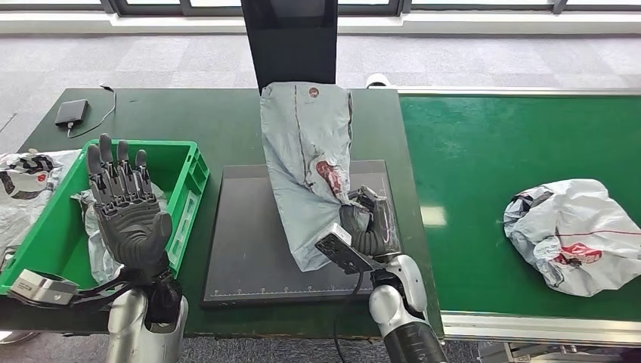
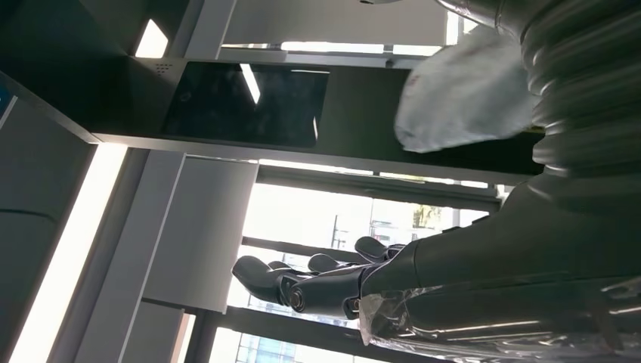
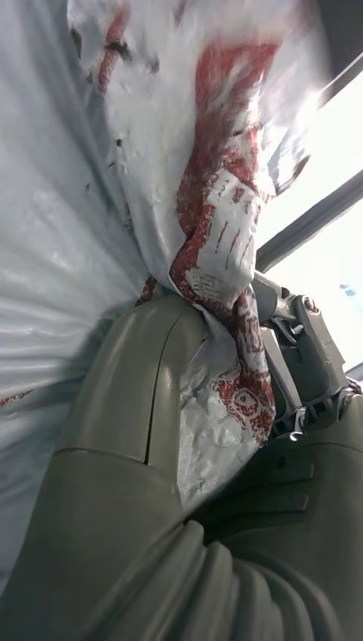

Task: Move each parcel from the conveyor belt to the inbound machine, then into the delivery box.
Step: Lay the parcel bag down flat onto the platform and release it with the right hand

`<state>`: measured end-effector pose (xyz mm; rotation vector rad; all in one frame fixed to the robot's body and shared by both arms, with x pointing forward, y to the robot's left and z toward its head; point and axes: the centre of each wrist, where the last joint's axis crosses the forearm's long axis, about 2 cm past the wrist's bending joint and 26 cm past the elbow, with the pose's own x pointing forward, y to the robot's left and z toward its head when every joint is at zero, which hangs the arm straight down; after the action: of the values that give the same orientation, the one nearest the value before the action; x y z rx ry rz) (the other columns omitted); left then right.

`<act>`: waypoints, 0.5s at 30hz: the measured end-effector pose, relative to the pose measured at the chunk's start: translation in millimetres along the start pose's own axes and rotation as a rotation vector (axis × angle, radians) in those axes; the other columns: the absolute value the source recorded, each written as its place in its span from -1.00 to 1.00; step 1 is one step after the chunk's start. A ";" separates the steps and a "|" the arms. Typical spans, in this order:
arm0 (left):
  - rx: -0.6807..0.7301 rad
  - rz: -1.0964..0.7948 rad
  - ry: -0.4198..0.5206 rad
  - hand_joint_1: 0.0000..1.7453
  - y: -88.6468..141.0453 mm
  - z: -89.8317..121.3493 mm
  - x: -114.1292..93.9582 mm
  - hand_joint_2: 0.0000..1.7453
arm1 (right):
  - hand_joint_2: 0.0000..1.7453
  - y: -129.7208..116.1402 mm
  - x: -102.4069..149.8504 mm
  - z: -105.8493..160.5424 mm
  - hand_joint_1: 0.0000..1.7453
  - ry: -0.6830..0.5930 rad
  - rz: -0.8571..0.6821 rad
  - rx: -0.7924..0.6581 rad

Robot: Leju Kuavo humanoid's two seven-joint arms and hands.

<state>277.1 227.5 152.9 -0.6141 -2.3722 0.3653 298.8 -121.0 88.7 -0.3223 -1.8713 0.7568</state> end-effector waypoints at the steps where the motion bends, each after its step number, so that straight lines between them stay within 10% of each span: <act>1: -0.001 0.001 0.000 -1.00 0.0 0.0 0.0 1.00 | 1.00 3.6 -2.7 -0.3 1.00 0.047 0.009 0.041; 8: -0.005 -0.010 0.010 -1.00 0.2 0.8 -1.1 1.00 | 1.00 28.6 -22.0 11.1 1.00 0.204 0.041 0.255; 12: -0.008 -0.019 0.026 -1.00 0.6 2.6 -3.2 1.00 | 1.00 37.2 -25.5 15.8 -0.75 0.238 0.070 0.340; 15: -0.006 -0.028 0.038 -1.00 1.0 4.3 -4.8 1.00 | 1.00 39.2 -26.3 14.7 -1.00 0.243 0.094 0.378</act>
<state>277.9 225.5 146.7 -0.5853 -2.3443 0.3313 291.9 -110.4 40.9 -0.2483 -1.4581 1.0651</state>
